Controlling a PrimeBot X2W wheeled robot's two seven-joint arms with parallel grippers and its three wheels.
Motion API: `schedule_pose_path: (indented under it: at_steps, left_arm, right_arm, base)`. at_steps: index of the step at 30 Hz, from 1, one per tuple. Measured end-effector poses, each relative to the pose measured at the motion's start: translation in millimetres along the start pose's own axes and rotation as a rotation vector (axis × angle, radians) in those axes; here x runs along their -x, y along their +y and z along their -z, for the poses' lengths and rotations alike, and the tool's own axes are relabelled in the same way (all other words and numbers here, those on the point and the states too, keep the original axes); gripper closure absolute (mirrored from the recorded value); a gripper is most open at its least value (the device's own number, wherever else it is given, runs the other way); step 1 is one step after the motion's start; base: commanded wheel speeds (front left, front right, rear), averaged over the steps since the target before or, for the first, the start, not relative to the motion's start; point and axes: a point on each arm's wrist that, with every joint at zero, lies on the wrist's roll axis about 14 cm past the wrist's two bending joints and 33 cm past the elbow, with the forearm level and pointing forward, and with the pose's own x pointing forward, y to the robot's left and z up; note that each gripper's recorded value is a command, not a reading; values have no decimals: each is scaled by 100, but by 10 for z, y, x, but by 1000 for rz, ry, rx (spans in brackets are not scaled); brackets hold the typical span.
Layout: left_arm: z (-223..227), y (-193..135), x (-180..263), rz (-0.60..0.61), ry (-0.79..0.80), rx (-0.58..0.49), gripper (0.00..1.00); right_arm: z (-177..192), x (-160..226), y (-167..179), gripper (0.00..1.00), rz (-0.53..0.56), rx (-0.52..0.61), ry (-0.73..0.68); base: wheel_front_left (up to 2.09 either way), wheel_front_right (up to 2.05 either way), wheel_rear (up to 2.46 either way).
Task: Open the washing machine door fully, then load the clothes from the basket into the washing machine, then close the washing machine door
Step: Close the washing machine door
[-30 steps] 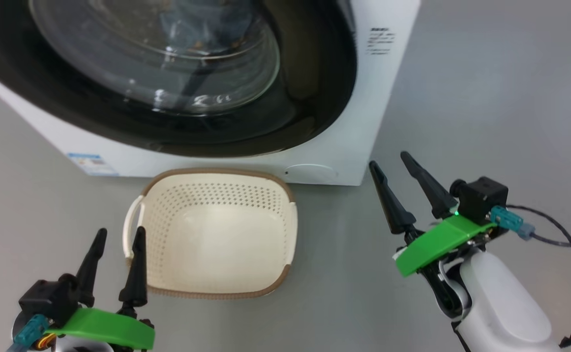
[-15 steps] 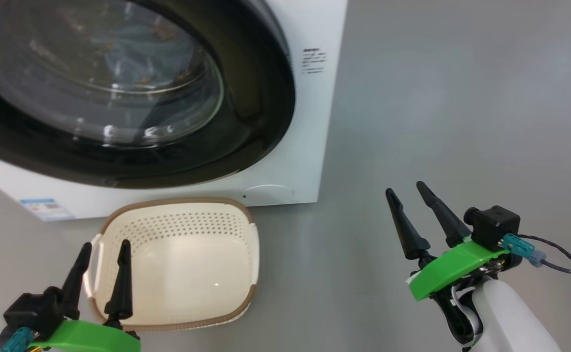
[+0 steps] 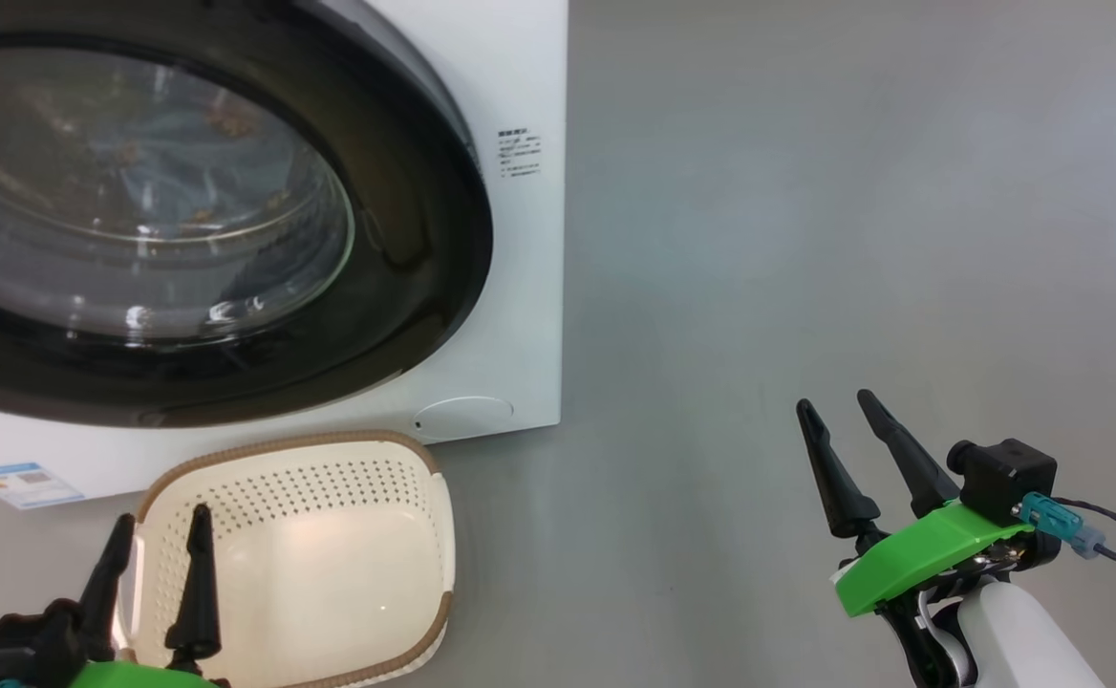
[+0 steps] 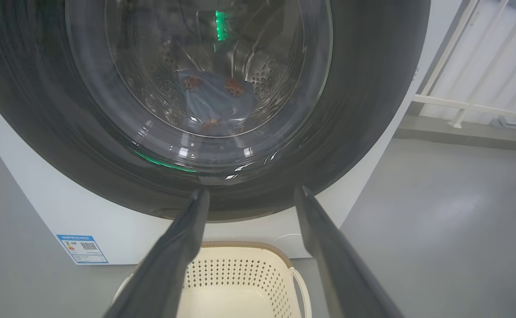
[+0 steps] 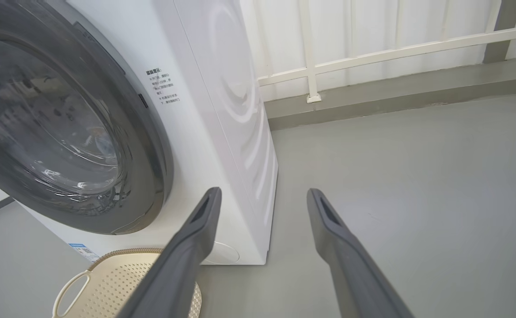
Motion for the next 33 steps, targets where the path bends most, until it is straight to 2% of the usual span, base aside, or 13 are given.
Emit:
schedule_pose_path:
  at_steps: [5,14,33]
  left_arm:
    - [-51,15,-18,-3,-15,-8,0]
    - [-65,113,79,-35,-15,-16,0]
    - [-73,192,124,-64,-18,-13,0]
  right_arm:
    - [-100,56,-84,0,25,3,-29]
    - [-42,299,-249,0,80,0,-21]
    - [-39,368,-316,0,108,-5,-26]
  base:
    - [0,0,0]
    - [0,0,0]
    - [0,0,0]
